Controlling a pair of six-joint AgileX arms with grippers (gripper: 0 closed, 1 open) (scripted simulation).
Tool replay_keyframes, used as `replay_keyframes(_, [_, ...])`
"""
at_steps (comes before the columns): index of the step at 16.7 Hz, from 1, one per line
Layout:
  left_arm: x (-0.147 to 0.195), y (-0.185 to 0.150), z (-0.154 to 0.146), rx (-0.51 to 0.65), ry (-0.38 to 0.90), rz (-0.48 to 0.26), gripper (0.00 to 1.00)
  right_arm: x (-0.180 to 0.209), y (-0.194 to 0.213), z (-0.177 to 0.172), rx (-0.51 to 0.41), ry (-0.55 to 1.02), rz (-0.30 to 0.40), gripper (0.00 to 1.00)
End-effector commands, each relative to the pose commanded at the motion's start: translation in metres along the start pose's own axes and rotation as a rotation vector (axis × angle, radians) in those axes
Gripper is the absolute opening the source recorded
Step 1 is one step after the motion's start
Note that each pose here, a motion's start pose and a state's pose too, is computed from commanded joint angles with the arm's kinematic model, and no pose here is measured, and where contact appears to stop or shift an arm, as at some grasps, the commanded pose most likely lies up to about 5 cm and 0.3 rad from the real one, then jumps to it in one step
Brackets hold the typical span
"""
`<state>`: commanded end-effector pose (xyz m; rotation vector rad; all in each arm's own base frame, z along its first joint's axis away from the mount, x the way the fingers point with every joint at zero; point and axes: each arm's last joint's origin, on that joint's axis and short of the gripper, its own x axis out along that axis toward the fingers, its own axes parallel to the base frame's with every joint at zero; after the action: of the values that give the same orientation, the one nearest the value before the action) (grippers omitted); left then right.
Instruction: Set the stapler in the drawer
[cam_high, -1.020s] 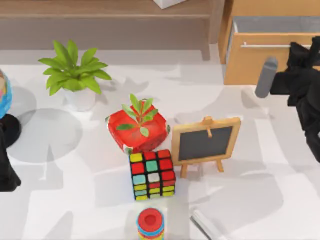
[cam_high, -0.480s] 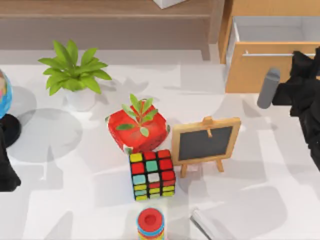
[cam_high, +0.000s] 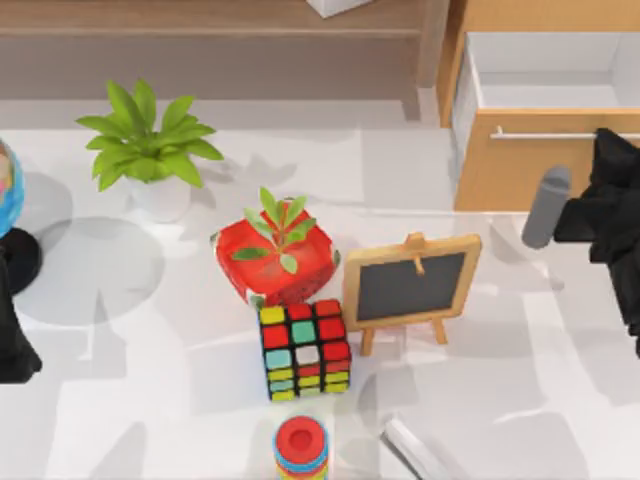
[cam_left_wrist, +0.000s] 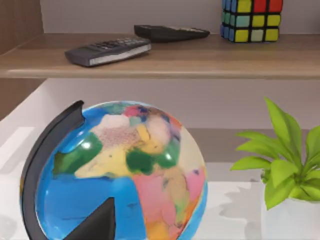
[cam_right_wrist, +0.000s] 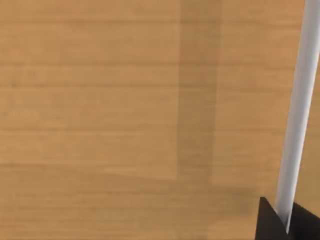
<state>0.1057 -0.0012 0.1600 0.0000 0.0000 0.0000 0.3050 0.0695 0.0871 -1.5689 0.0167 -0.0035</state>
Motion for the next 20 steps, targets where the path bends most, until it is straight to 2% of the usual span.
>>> replay_keyframes(5, [0.000,0.000,0.000,0.000,0.000,0.000,1.00,-0.003,0.000,0.000,0.002,0.002,-0.001,0.00])
replay_keyframes(12, [0.000,0.000,0.000,0.000,0.000,0.000,1.00,-0.058,0.002,-0.001,0.001,0.002,0.004,0.00])
replay_keyframes(17, [0.000,0.000,0.000,0.000,0.000,0.000,1.00,-0.062,0.001,-0.001,-0.001,0.002,0.001,0.00])
replay_keyframes(20, [0.000,0.000,0.000,0.000,0.000,0.000,1.00,-0.062,0.001,-0.001,-0.001,0.002,0.001,0.23])
